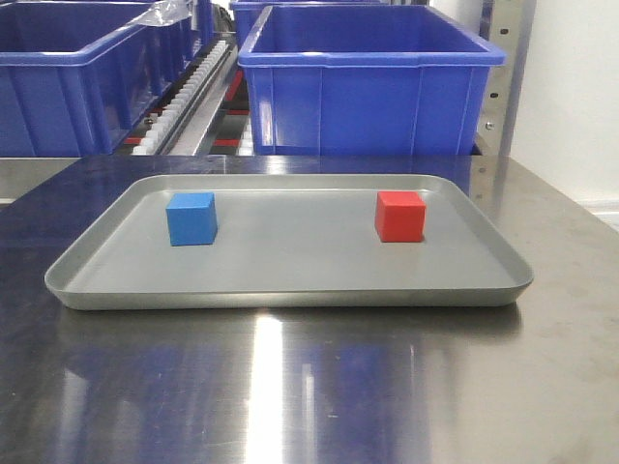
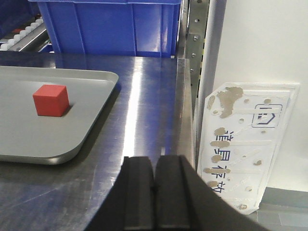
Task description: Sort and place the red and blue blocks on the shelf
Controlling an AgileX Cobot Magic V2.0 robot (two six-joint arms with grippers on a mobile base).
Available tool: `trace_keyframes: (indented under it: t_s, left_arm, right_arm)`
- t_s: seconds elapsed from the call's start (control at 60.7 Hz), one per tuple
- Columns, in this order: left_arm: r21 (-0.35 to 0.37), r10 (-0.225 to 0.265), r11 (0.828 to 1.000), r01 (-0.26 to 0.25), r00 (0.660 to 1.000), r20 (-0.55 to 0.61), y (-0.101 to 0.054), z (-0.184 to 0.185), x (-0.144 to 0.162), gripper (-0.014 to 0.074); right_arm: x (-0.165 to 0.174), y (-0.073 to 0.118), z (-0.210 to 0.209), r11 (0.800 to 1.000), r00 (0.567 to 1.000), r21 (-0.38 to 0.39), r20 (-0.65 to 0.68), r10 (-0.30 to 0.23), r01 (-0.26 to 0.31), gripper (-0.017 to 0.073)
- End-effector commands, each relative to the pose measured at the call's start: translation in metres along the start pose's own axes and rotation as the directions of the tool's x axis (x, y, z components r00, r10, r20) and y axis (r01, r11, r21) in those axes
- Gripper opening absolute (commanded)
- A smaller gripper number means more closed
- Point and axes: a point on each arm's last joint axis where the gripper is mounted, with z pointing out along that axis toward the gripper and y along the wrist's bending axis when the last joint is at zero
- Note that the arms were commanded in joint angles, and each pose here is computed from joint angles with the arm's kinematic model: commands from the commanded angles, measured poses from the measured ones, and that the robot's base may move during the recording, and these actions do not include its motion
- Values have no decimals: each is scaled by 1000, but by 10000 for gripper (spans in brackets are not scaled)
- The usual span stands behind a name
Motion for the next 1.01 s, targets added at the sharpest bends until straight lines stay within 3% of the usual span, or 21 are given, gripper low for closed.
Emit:
trace_keyframes:
  t_s: [0.0, 0.989]
  left_arm:
    - [20, -17, 1000, 16, 997, 69, 0, 0, 3, 140]
    - [20, -17, 1000, 16, 997, 69, 0, 0, 3, 140]
  right_arm:
    - [-9, -1, -2, 1000, 994, 10, 105, -19, 18, 70]
    - [-9, -1, -2, 1000, 994, 10, 105, -19, 18, 70]
